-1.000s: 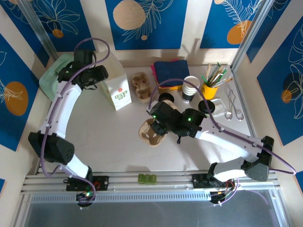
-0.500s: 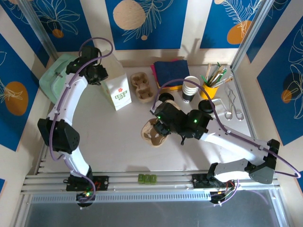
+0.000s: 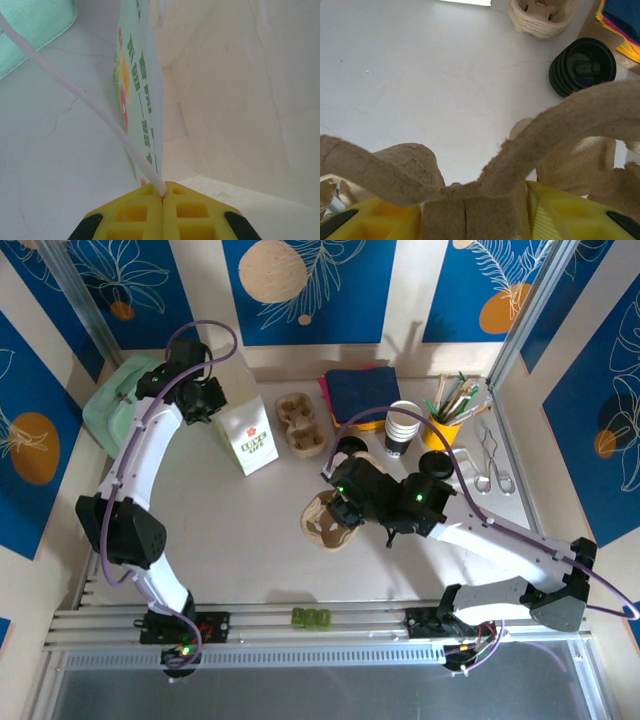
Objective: Pack the takeout coffee
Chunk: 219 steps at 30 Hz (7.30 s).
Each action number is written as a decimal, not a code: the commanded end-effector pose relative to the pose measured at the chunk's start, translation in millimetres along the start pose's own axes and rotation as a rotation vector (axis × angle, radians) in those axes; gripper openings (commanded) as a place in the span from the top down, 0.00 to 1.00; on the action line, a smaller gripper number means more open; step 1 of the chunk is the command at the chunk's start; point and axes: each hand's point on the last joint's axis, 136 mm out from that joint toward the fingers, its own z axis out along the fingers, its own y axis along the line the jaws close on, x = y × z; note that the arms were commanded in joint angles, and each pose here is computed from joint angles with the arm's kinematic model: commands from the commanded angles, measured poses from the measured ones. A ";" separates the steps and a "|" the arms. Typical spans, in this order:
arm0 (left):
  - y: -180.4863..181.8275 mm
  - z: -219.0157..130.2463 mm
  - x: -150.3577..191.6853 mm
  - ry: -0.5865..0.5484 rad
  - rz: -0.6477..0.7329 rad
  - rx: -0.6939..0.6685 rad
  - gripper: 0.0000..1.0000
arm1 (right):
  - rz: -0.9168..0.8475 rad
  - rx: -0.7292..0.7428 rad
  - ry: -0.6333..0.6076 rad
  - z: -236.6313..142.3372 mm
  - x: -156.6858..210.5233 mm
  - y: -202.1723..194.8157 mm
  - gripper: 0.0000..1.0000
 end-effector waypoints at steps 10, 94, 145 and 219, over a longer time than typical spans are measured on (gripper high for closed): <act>16.5 -74.9 62.4 0.095 0.055 0.132 1.00 | 0.041 -0.019 -0.069 -31.8 -14.1 -7.1 0.54; -128.5 -146.0 241.8 0.333 0.811 1.005 1.00 | 0.164 -0.502 -0.110 -56.3 -87.5 -24.9 0.62; -129.3 -147.4 252.5 0.414 0.804 1.042 1.00 | 0.055 -0.245 0.148 10.7 -28.1 -37.6 0.61; -106.6 -132.2 243.3 0.371 0.643 0.879 1.00 | -0.266 -0.213 0.281 80.2 -8.9 6.0 0.57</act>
